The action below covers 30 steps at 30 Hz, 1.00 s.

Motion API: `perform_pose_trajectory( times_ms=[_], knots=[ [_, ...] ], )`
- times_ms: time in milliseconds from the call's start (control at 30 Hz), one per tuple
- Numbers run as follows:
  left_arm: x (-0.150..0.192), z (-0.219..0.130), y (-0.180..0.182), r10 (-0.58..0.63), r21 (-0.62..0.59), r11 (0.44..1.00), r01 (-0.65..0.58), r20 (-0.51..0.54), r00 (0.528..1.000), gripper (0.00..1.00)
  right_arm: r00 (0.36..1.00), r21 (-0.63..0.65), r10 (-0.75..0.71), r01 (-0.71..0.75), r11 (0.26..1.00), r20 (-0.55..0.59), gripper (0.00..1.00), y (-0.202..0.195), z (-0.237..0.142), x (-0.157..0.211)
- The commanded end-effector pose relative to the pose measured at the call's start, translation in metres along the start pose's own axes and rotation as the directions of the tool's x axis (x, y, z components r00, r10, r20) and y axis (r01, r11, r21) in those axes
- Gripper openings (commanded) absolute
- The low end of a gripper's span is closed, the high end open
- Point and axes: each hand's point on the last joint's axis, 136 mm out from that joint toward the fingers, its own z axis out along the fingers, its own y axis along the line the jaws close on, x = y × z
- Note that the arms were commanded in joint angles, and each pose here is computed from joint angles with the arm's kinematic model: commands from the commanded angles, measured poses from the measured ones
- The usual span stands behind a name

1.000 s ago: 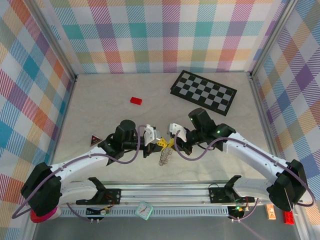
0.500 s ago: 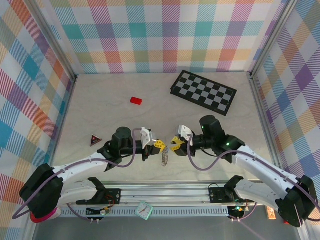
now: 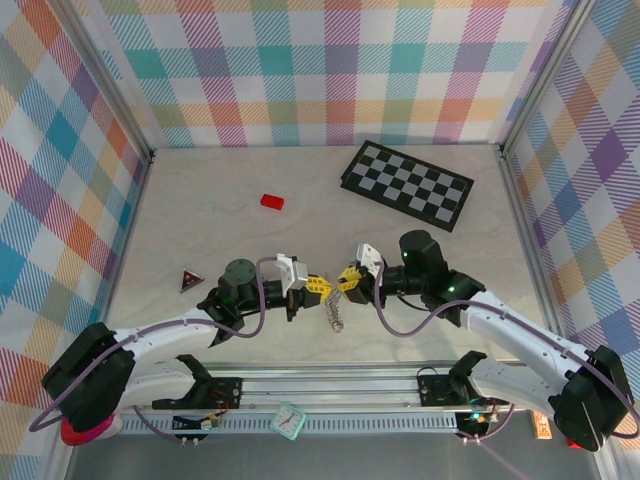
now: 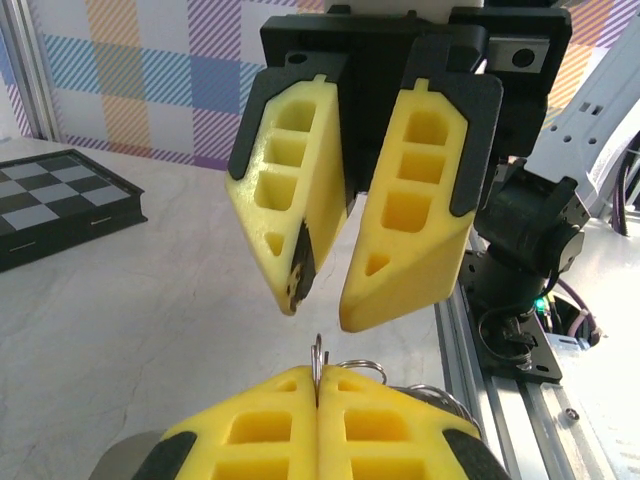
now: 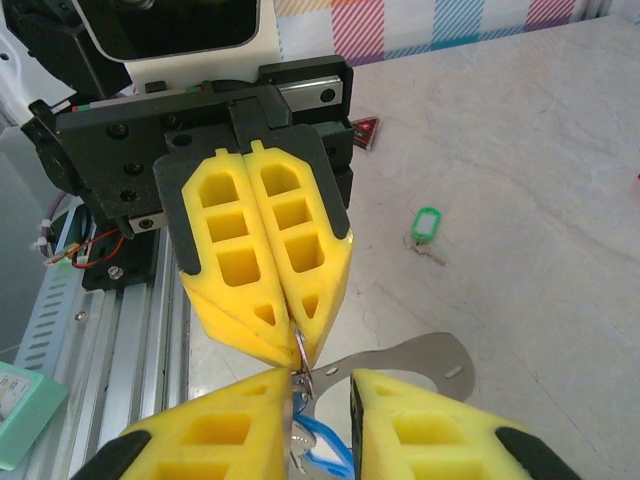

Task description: Put the keys on the keyring

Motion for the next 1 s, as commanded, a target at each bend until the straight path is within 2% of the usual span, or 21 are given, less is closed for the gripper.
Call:
perform_pose_trajectory(
  times_ms=[0, 367, 433, 533, 633, 667, 767, 967],
  knots=[
    [-0.018, -0.001, -0.007, 0.043, 0.037, 0.998, -0.046, 0.075, 0.996, 0.0, 0.999, -0.037, 0.013, -0.012, 0.999, 0.035, 0.23, 0.003, 0.003, -0.006],
    [-0.02, 0.0, -0.006, 0.034, 0.039, 0.999, -0.039, 0.102, 0.994, 0.0, 0.998, -0.077, 0.052, -0.049, 0.996, 0.035, 0.22, 0.003, 0.011, -0.002],
    [-0.02, 0.0, -0.007, 0.031, 0.04, 0.999, -0.036, 0.109, 0.993, 0.0, 0.998, -0.092, 0.057, -0.053, 0.994, 0.042, 0.17, 0.004, 0.013, -0.003],
    [-0.02, 0.0, -0.006, 0.026, 0.038, 0.999, -0.031, 0.123, 0.992, 0.0, 0.997, -0.112, 0.056, -0.05, 0.992, 0.045, 0.01, 0.006, 0.014, -0.003],
    [-0.017, 0.0, -0.001, 0.011, 0.012, 1.0, -0.013, 0.117, 0.993, 0.0, 0.998, -0.112, 0.042, -0.037, 0.993, 0.04, 0.0, 0.006, 0.014, -0.003],
    [-0.015, 0.0, 0.002, 0.006, -0.006, 1.0, -0.006, 0.106, 0.994, 0.0, 0.999, -0.108, 0.035, -0.031, 0.994, 0.036, 0.0, 0.006, 0.013, -0.003],
    [-0.005, 0.0, 0.008, 0.002, -0.042, 0.999, 0.0, 0.04, 0.999, 0.1, 1.0, -0.106, 0.005, -0.005, 0.994, 0.008, 0.0, 0.008, 0.009, -0.003],
    [0.013, 0.002, 0.012, 0.019, -0.047, 0.999, -0.025, -0.132, 0.991, 0.11, 0.997, -0.138, -0.04, 0.031, 0.99, -0.061, 0.0, 0.013, 0.007, -0.002]
  ],
)
